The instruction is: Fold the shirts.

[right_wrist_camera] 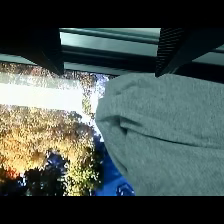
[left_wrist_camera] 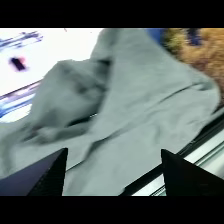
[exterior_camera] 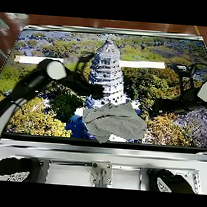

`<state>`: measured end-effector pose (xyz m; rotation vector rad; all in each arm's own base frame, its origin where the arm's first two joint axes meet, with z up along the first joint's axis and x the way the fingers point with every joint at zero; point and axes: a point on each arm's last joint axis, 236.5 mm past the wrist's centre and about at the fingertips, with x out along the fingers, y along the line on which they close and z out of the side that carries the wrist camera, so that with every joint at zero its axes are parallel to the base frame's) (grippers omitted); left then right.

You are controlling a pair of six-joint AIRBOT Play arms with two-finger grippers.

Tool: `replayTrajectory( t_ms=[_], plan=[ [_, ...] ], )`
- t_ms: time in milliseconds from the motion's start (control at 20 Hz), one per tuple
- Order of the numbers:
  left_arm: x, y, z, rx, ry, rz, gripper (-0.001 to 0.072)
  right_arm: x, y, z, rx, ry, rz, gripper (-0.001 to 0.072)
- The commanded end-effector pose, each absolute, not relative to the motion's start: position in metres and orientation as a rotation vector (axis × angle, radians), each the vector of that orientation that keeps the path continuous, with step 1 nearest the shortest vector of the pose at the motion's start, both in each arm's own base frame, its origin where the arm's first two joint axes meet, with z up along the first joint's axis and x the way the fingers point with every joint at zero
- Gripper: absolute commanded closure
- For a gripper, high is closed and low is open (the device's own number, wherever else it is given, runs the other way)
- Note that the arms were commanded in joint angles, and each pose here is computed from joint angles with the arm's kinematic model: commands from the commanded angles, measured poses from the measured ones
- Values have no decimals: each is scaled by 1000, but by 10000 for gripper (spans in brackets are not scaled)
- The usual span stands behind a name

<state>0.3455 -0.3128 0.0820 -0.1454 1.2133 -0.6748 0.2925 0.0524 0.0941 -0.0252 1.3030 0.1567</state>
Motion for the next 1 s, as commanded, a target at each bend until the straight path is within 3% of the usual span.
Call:
replayTrajectory(
  t_ms=[0,150,250,800,850,950],
  plan=[
    [323,-233,79,-173,1335,-576,-5,304,52,94,-29,1266,152,28],
    [270,-222,27,-255,1465,-531,-6,307,47,83,-56,1297,142,28],
    [249,-243,-2,-420,1495,-543,-7,311,47,74,-77,1320,149,27],
    [236,-308,-83,-615,1548,-549,-1,320,47,40,-92,1415,155,28],
    [239,-312,-83,-644,1542,-551,103,321,47,39,-91,1415,154,27],
    [251,-313,-81,-667,1500,-536,566,337,40,40,-86,1356,144,27]
  ],
)
